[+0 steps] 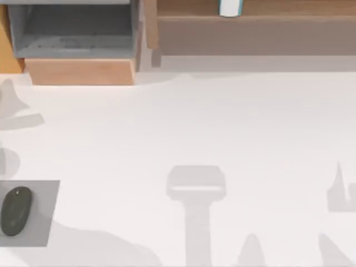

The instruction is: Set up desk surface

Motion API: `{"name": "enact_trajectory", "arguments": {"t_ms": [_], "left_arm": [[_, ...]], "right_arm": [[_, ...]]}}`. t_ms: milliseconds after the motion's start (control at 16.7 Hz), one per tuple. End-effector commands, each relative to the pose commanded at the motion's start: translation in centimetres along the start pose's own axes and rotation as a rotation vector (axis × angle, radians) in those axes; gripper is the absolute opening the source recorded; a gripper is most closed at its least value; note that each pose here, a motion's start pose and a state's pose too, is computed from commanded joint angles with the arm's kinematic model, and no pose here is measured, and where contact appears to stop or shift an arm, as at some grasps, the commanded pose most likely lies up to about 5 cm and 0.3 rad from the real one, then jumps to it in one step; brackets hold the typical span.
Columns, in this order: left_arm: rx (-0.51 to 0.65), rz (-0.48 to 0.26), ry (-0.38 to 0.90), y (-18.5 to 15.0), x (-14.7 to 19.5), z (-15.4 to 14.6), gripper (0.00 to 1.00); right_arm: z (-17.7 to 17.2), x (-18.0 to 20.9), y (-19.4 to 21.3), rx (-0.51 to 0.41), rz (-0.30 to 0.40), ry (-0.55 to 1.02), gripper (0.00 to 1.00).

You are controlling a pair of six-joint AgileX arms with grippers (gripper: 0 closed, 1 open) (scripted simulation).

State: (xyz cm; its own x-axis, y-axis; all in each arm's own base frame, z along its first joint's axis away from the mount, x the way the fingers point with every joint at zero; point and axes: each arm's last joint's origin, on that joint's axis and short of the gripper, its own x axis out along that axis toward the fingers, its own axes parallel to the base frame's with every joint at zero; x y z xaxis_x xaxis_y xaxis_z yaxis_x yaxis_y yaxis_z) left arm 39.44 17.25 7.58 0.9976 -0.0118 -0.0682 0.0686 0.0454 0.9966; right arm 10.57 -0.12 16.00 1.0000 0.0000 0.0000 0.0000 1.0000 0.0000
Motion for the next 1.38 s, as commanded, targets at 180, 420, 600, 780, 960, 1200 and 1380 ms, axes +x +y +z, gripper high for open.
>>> {"name": "enact_trajectory", "arguments": {"t_ms": [180, 420, 600, 780, 960, 1200, 1380], "left_arm": [[-0.002, -0.004, -0.004, -0.1, 0.2, 0.2, 1.0], [-0.112, -0.052, -0.07, 0.3, 0.4, 4.8, 1.0], [-0.288, -0.156, -0.173, 0.0, 0.6, 12.5, 1.0], [-0.485, -0.287, -0.274, -0.4, 0.2, 22.4, 1.0], [-0.677, -0.425, -0.311, -1.2, -1.2, 32.3, 1.0], [-0.932, -0.46, -0.269, -0.6, -2.6, 43.5, 1.0], [-1.146, -0.362, -0.217, 1.8, -2.5, 49.8, 1.0]], "right_arm": [[0.0, 0.0, 0.0, 0.0, 0.0, 0.0, 1.0], [0.0, 0.0, 0.0, 0.0, 0.0, 0.0, 1.0], [0.0, 0.0, 0.0, 0.0, 0.0, 0.0, 1.0], [0.0, 0.0, 0.0, 0.0, 0.0, 0.0, 1.0], [0.0, 0.0, 0.0, 0.0, 0.0, 0.0, 1.0], [0.0, 0.0, 0.0, 0.0, 0.0, 0.0, 1.0], [0.0, 0.0, 0.0, 0.0, 0.0, 0.0, 1.0]]}}
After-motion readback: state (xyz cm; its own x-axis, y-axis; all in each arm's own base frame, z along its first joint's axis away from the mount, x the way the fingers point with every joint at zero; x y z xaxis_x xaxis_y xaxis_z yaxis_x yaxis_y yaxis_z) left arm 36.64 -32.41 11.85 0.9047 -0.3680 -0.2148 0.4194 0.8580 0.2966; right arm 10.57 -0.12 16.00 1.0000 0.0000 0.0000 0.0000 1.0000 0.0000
